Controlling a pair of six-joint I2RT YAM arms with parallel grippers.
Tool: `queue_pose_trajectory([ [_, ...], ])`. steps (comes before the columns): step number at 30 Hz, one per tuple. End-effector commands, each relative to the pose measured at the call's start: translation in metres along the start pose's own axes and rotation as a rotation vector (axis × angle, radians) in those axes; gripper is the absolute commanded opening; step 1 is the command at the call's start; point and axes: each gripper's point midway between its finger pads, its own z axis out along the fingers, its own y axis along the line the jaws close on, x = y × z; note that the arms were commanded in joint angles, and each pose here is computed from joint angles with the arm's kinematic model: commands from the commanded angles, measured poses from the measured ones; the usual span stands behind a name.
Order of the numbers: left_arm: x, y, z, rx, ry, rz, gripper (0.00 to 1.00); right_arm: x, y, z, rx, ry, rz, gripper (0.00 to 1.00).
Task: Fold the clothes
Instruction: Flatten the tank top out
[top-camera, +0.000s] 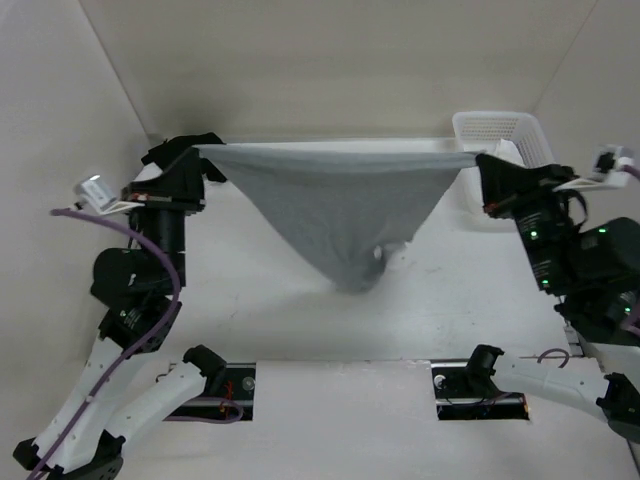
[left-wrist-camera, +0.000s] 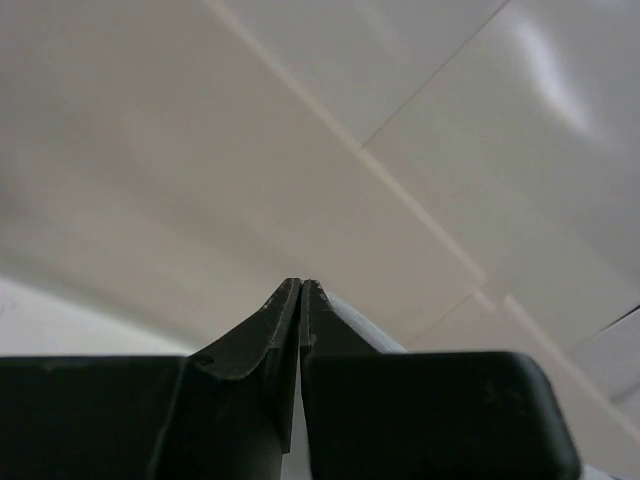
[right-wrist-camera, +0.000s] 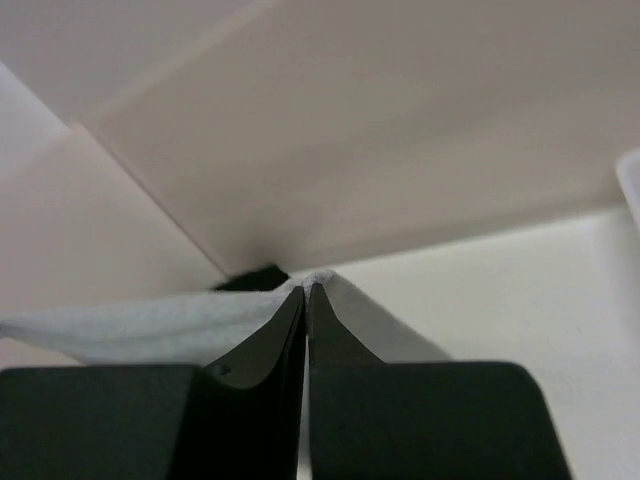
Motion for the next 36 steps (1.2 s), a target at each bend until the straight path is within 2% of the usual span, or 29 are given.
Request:
queue_pose_trajectory([
  [1, -0.089, -0.042, 0.003, 0.049, -0.261, 0.015, 0.00, -0.059, 0.005, -0.006, 0.038, -0.097, -0.125, 0.04],
  [6, -0.113, -0.061, 0.014, 0.052, -0.317, 0.073, 0.01, -0.098, 0.035, 0.006, -0.028, -0.176, -0.165, 0.04],
  [9, -0.100, -0.045, 0.031, -0.017, -0.322, 0.162, 0.01, -0.101, 0.043, 0.030, -0.052, -0.203, -0.213, 0.04],
  [10, -0.088, -0.035, 0.038, -0.039, -0.305, 0.180, 0.01, -0.092, 0.043, 0.042, -0.058, -0.190, -0.219, 0.04],
  [13, -0.008, 0.026, 0.073, -0.162, -0.167, 0.273, 0.01, -0.041, 0.029, 0.100, -0.090, -0.082, -0.191, 0.04],
  [14, -0.001, 0.033, 0.077, -0.174, -0.156, 0.281, 0.01, -0.033, 0.028, 0.108, -0.101, -0.061, -0.185, 0.03],
  [16, 0.035, 0.083, 0.106, -0.254, -0.078, 0.286, 0.01, 0.004, 0.007, 0.157, -0.094, 0.033, -0.150, 0.03],
  [17, 0.045, 0.102, 0.121, -0.280, -0.043, 0.267, 0.01, 0.016, -0.003, 0.176, -0.078, 0.058, -0.141, 0.03],
  [21, 0.050, 0.132, 0.174, -0.310, 0.010, 0.221, 0.01, 0.043, -0.034, 0.237, -0.013, 0.115, -0.142, 0.03],
  [24, 0.041, 0.123, 0.208, -0.287, 0.006, 0.231, 0.01, 0.039, -0.040, 0.263, 0.006, 0.109, -0.144, 0.03],
  [27, 0.017, 0.100, 0.236, -0.244, -0.030, 0.245, 0.01, 0.014, -0.032, 0.284, 0.002, 0.078, -0.153, 0.03],
  [30, -0.004, 0.080, 0.243, -0.204, -0.063, 0.242, 0.01, -0.013, -0.016, 0.287, -0.026, 0.035, -0.158, 0.03],
  [32, -0.038, 0.045, 0.232, -0.137, -0.122, 0.234, 0.01, -0.053, 0.007, 0.276, -0.070, -0.048, -0.159, 0.03],
  [36, -0.058, 0.026, 0.215, -0.098, -0.161, 0.234, 0.01, -0.081, 0.022, 0.253, -0.098, -0.096, -0.169, 0.03],
])
